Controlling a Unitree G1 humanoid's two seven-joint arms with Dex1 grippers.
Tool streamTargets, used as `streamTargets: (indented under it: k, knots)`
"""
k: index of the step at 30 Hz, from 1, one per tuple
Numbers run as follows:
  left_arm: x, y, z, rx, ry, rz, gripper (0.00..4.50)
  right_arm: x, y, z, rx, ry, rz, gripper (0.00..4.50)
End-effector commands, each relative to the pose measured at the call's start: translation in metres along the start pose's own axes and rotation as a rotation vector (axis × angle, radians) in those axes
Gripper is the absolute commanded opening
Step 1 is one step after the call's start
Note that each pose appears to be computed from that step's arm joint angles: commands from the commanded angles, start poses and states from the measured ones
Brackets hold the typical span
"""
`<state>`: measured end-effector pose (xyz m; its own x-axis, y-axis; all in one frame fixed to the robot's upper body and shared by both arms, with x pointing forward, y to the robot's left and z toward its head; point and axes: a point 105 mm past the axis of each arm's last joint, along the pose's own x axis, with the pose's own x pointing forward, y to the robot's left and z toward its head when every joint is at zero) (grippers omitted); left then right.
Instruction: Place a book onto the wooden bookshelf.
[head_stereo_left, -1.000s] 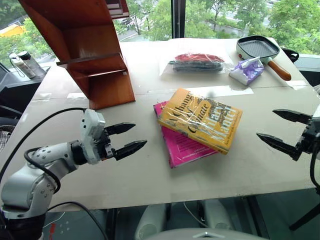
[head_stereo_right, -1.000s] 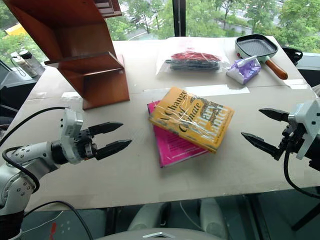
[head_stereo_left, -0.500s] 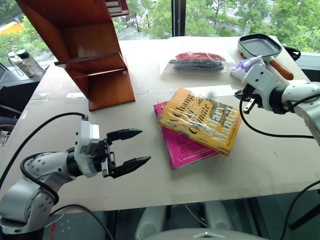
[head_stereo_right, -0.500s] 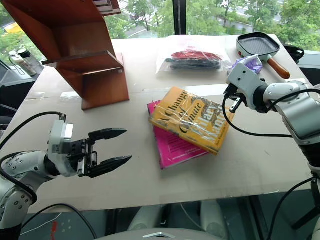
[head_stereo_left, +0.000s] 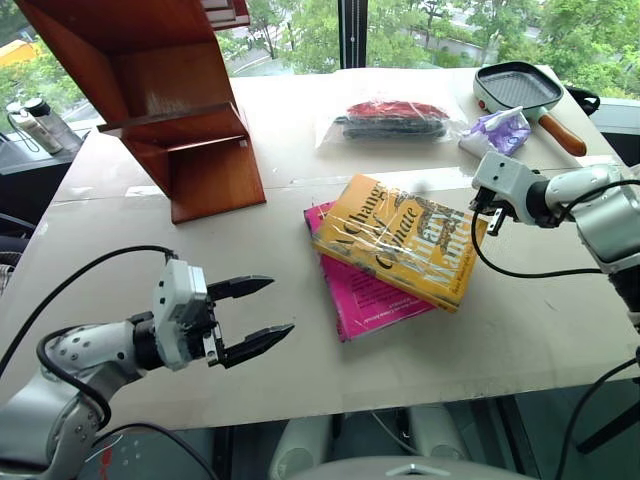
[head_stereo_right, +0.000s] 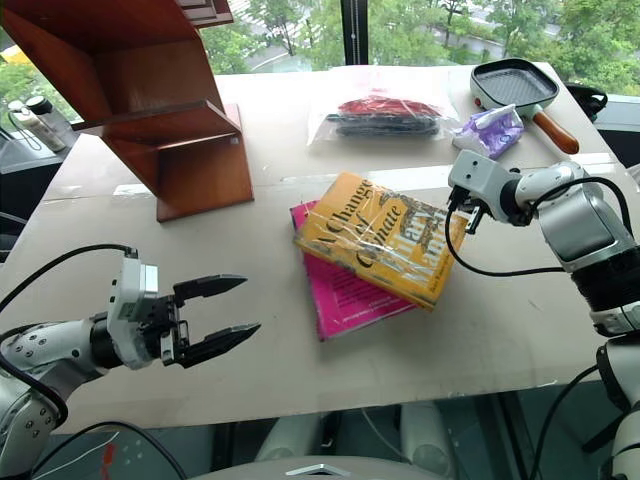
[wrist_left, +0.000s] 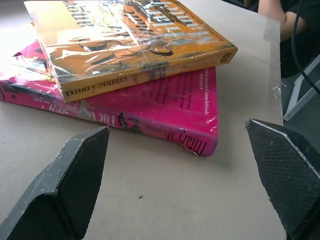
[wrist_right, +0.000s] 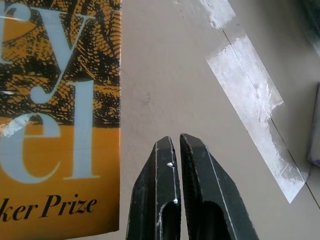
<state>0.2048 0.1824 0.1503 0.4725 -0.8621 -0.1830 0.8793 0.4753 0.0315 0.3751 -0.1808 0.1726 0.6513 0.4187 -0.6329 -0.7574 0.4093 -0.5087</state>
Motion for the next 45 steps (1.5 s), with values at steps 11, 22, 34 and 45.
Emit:
streamTargets:
  k: [11,22,34,45]
  knots:
    - [-0.002,0.004,0.001,0.028,-0.017,0.028,4.50,0.004,0.041,0.046,-0.040,-0.135,0.101,0.02]
    - [-0.001,0.005,-0.005,0.032,0.007,0.066,4.50,0.011,0.066,0.070,-0.030,-0.207,0.138,0.02]
    - [-0.006,0.016,-0.029,-0.447,0.099,0.203,4.50,-0.022,0.054,0.070,0.089,-0.488,0.122,0.02]
    - [0.023,0.028,-0.028,-1.116,-0.087,0.135,4.50,-0.118,0.082,0.017,0.257,-0.704,0.337,4.09]
